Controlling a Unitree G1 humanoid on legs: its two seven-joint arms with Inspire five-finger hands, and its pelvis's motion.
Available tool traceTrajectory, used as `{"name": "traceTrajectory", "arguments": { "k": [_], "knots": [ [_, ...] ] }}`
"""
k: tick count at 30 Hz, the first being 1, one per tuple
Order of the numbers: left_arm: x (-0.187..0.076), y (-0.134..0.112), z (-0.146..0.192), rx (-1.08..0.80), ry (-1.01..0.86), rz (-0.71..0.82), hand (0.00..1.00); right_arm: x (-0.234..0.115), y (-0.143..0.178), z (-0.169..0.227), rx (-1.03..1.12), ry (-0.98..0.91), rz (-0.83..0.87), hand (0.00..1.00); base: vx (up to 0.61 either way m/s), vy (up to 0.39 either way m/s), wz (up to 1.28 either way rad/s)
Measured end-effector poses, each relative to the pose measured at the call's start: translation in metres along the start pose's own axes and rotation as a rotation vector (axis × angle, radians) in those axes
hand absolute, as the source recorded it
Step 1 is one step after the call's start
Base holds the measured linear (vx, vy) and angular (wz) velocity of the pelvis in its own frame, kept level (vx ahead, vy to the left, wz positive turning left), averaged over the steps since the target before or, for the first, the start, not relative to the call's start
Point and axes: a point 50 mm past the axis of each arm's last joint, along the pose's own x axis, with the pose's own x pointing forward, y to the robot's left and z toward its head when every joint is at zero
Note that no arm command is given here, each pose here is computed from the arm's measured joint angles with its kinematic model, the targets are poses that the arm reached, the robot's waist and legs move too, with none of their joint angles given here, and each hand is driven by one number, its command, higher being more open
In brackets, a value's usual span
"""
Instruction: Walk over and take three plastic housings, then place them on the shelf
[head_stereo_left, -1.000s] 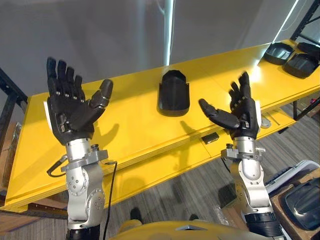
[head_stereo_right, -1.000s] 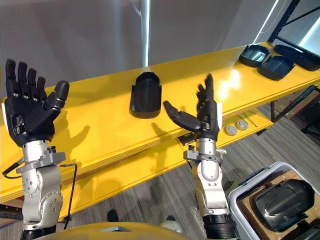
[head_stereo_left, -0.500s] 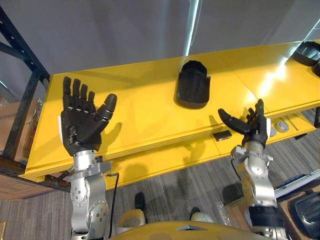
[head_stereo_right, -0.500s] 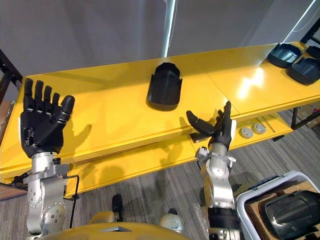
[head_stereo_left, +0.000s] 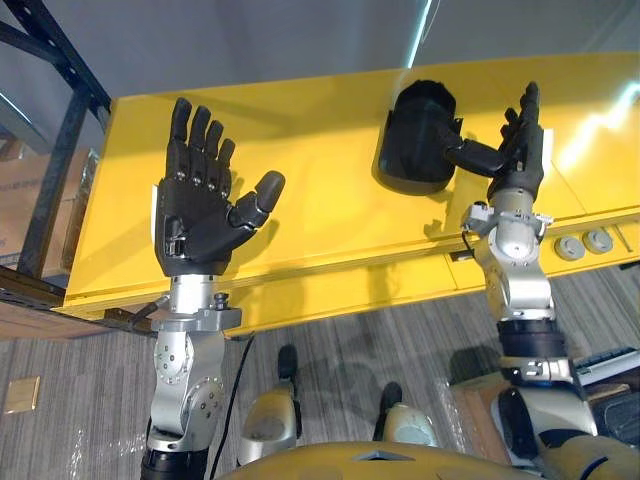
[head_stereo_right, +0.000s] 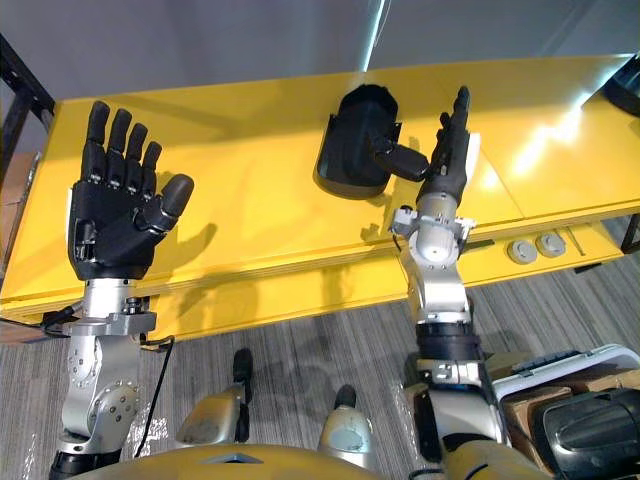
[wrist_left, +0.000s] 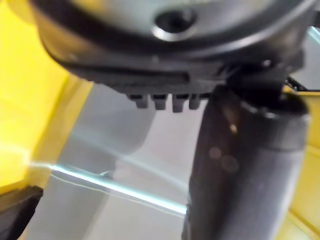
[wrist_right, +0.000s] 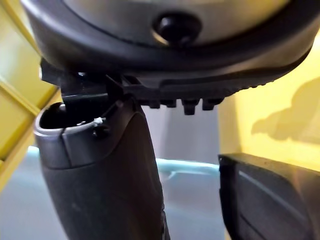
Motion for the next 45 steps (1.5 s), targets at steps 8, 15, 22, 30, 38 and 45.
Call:
{"name": "traceTrajectory", "arguments": {
  "k": [8, 15, 22, 30, 38, 45],
  "knots": [
    [0.013, -0.007, 0.003, -0.016, -0.045, -0.019, 1.0, 0.039, -0.009, 0.025, -0.143, 0.001, -0.03, 1.0, -0.02, -0.03, -0.01],
    [0.021, -0.008, 0.003, -0.005, -0.061, -0.038, 1.0, 0.055, -0.004, 0.049, -0.285, -0.048, 0.029, 0.0, -0.02, -0.046, -0.03],
    [0.023, -0.002, -0.006, 0.003, -0.03, -0.01, 1.0, 0.063, -0.01, 0.065, -0.503, -0.085, 0.077, 0.0, -0.02, -0.043, -0.02],
    [0.023, -0.002, -0.006, 0.003, -0.03, -0.004, 1.0, 0.072, -0.006, 0.071, -0.754, -0.073, 0.084, 0.0, -0.01, -0.018, -0.01],
    [0.021, 0.0, -0.006, 0.011, -0.022, 0.011, 1.0, 0.087, -0.012, 0.078, -0.829, -0.038, 0.056, 0.0, 0.0, -0.005, 0.02],
    [0.018, 0.001, -0.017, 0.023, 0.035, -0.008, 1.0, 0.1, -0.016, 0.087, -0.918, -0.078, 0.004, 0.0, 0.01, -0.026, -0.03]
  ]
}}
